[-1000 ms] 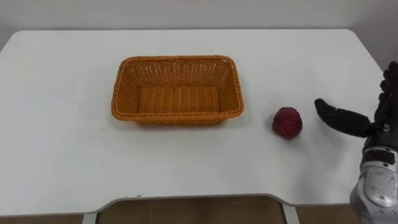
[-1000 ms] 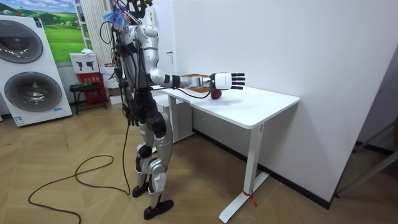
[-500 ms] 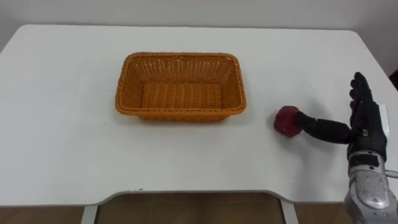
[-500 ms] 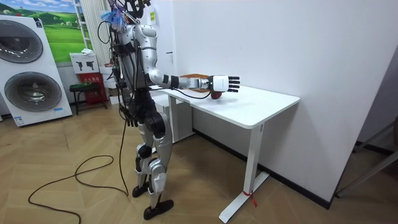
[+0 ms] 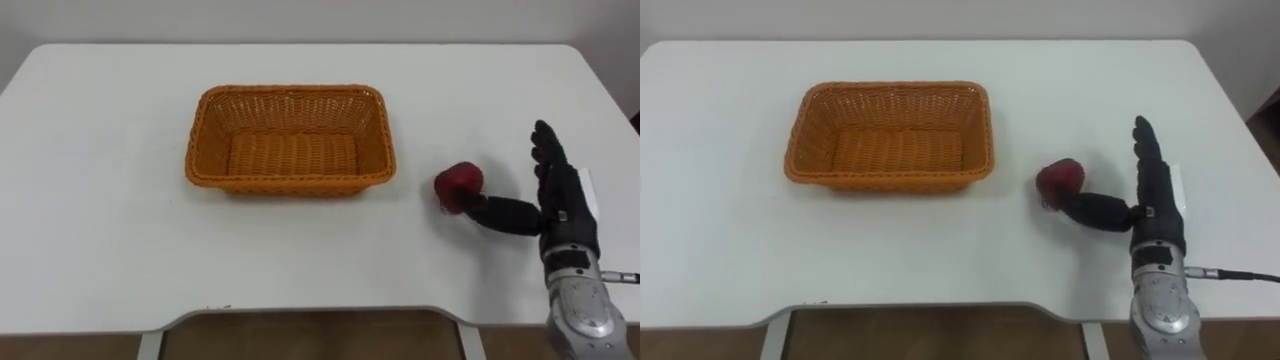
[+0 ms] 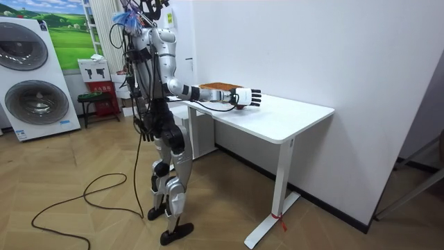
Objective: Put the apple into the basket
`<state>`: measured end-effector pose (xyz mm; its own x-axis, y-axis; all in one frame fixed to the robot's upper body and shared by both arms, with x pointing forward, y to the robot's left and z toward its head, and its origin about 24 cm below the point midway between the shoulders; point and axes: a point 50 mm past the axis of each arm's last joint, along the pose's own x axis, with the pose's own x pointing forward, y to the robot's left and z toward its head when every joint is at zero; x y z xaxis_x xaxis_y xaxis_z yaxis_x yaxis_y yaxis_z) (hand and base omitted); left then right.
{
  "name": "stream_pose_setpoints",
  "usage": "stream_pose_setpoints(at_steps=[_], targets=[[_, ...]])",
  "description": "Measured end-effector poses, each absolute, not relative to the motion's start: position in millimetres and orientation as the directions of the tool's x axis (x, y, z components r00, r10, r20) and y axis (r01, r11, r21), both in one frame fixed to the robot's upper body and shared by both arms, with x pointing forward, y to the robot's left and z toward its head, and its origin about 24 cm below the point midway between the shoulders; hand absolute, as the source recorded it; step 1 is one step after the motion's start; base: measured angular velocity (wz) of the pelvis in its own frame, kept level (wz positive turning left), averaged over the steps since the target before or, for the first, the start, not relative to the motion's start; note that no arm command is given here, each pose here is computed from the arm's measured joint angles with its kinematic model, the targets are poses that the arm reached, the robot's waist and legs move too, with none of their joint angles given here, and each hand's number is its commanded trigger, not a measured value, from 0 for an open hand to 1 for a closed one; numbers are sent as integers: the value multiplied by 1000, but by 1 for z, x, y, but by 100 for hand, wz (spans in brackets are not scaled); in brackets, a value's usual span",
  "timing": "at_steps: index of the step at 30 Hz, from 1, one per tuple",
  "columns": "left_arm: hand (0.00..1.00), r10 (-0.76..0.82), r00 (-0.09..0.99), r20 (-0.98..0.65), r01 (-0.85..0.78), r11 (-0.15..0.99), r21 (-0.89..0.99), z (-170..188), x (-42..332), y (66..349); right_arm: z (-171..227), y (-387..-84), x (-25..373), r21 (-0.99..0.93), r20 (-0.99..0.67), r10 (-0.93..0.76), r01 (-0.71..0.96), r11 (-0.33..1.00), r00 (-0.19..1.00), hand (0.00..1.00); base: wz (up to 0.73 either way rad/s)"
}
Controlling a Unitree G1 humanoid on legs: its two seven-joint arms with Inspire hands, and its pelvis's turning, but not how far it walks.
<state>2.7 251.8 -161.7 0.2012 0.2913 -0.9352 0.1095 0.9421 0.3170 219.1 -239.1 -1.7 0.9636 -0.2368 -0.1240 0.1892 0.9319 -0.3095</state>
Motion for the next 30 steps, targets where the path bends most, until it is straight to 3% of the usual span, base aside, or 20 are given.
stream_pose_setpoints(at_steps=[9,22,23,24,25,30], targets=[[0,289,201,-936,130,939,318,-162,3,251,-11,-231,218,-361,-191,-143,65,930,971,0,4],[0,294,183,-938,139,937,321,-162,5,252,-14,-229,218,-380,-217,-108,18,925,970,0,2],[0,294,182,-938,138,937,321,-162,5,252,-15,-229,217,-382,-221,-107,15,924,969,26,0],[0,295,181,-938,138,937,321,-162,5,252,-15,-229,217,-395,-224,-104,7,919,969,85,0],[0,295,181,-938,139,937,322,-162,5,252,-16,-229,217,-403,-227,-102,2,915,969,100,0],[0,295,188,-937,157,932,326,-162,7,252,-16,-233,219,-465,-233,-98,-22,885,968,100,0]])
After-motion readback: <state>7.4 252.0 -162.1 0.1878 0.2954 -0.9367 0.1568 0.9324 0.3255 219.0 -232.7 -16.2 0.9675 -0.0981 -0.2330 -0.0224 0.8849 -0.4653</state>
